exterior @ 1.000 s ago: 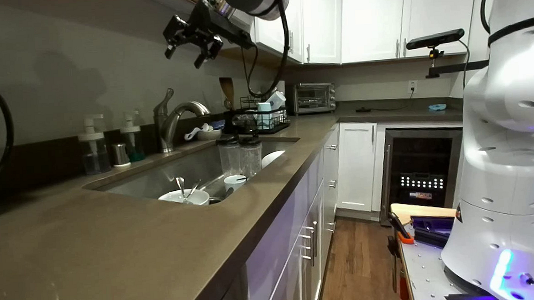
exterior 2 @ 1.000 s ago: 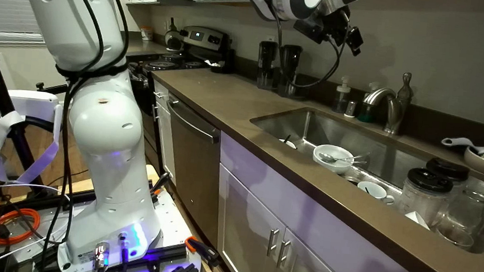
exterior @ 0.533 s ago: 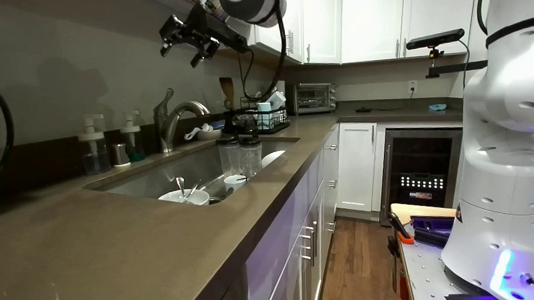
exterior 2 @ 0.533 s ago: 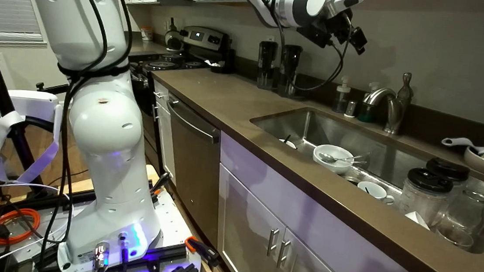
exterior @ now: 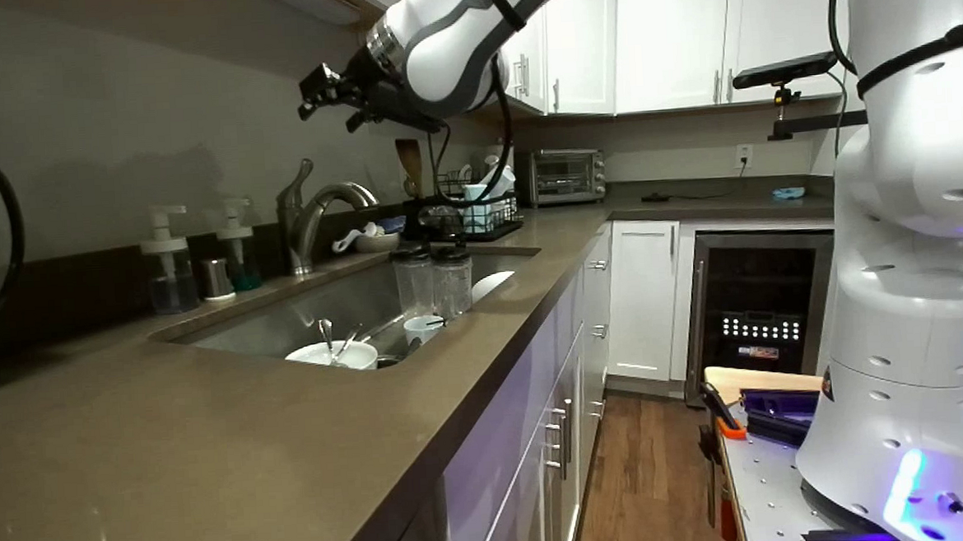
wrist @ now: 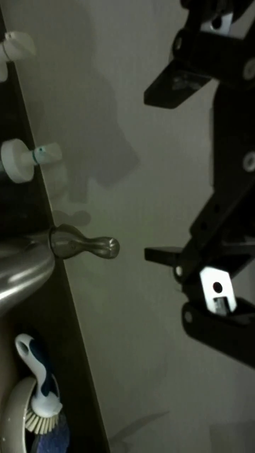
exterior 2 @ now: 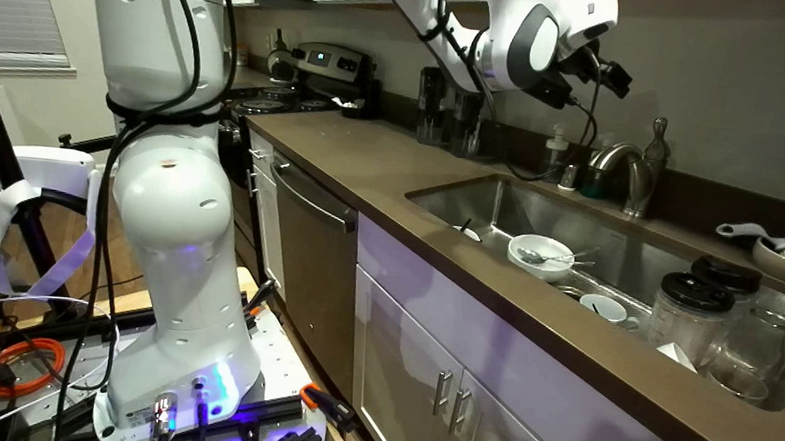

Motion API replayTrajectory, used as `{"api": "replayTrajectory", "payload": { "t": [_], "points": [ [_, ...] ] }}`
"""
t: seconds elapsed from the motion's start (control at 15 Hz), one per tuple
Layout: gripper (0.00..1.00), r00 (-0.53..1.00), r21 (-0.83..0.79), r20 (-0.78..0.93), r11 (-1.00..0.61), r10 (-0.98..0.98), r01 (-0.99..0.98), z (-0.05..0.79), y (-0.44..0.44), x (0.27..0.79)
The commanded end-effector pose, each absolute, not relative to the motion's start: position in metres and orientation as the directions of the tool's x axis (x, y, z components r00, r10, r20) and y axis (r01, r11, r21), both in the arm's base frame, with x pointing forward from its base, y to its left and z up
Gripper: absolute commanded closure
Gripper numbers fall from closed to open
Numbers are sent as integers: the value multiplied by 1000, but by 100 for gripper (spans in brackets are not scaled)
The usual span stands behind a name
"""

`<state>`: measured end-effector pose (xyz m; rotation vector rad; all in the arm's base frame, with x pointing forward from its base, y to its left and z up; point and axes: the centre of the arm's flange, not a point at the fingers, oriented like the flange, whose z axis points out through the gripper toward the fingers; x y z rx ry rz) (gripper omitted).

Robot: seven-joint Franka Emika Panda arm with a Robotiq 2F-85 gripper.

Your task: Push the tap lever up

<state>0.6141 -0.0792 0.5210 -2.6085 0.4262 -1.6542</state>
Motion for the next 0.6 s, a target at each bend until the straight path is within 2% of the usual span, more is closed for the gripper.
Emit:
{"api": "replayTrajectory", "payload": {
  "t": [0.0, 0.07, 0.53],
  "points": [
    [12, 371, -99, 909, -963, -190, -253, 528, -83, 636],
    [26, 368, -97, 910, -961, -190, -258, 533, -86, 640],
    [73, 385, -66, 910, -968, -157, -241, 533, -76, 666]
  ]
}}
